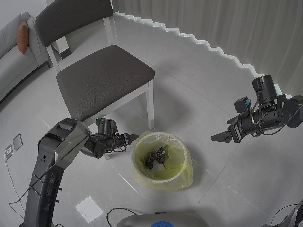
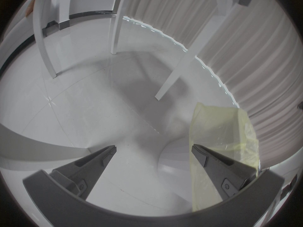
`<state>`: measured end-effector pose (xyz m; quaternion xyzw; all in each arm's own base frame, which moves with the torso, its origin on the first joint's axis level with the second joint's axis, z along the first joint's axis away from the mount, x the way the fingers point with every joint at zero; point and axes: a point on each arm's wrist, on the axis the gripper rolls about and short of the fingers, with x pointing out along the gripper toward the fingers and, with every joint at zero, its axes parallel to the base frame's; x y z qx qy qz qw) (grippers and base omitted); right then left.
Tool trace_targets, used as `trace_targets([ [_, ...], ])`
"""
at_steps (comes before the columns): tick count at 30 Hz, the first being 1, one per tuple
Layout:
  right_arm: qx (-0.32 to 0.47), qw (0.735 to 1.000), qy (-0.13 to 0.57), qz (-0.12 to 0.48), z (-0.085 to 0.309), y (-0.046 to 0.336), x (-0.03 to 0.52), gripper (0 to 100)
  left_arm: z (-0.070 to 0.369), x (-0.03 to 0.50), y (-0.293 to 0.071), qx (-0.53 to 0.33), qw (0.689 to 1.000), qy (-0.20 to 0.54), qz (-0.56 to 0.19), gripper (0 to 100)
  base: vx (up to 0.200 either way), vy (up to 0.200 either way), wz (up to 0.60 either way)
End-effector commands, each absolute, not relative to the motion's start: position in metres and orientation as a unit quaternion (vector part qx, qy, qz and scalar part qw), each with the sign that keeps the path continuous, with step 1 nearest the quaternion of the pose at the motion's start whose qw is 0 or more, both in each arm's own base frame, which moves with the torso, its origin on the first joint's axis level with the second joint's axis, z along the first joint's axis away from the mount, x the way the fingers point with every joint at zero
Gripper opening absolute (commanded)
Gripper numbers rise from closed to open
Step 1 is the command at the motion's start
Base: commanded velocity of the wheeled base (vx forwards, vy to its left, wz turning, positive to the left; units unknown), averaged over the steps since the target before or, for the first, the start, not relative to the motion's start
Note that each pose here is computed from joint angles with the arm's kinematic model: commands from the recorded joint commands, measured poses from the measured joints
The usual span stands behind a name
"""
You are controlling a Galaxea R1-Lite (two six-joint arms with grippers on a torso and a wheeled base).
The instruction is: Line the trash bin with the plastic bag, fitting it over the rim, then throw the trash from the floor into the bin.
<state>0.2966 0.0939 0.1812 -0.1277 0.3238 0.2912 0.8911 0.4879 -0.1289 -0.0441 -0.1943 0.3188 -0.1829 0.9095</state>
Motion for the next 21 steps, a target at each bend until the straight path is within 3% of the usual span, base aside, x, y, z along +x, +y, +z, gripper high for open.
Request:
trace_targets([
  [1,-0.130,0.892,0.322,0.291,0.182,0.096,0.296,100,-0.038,0.482,-0.164,-0.212,0.907,0.314,-0.184,100,0.000,0.000,0.00],
  [10,-0.137,0.892,0.325,0.282,0.181,0.096,0.295,100,-0.042,0.481,-0.195,-0.244,0.901,0.320,-0.163,100,0.000,0.000,0.00],
  [19,-0.140,0.893,0.322,0.282,0.181,0.096,0.296,100,-0.045,0.481,-0.194,-0.246,0.900,0.325,-0.157,100,0.000,0.000,0.00],
  [20,-0.140,0.893,0.322,0.282,0.181,0.096,0.296,100,-0.045,0.481,-0.194,-0.246,0.900,0.325,-0.157,0,0.000,0.000,0.00],
  [21,-0.141,0.893,0.321,0.282,0.182,0.096,0.297,100,-0.045,0.481,-0.194,-0.245,0.900,0.325,-0.158,0,0.000,0.000,0.00],
])
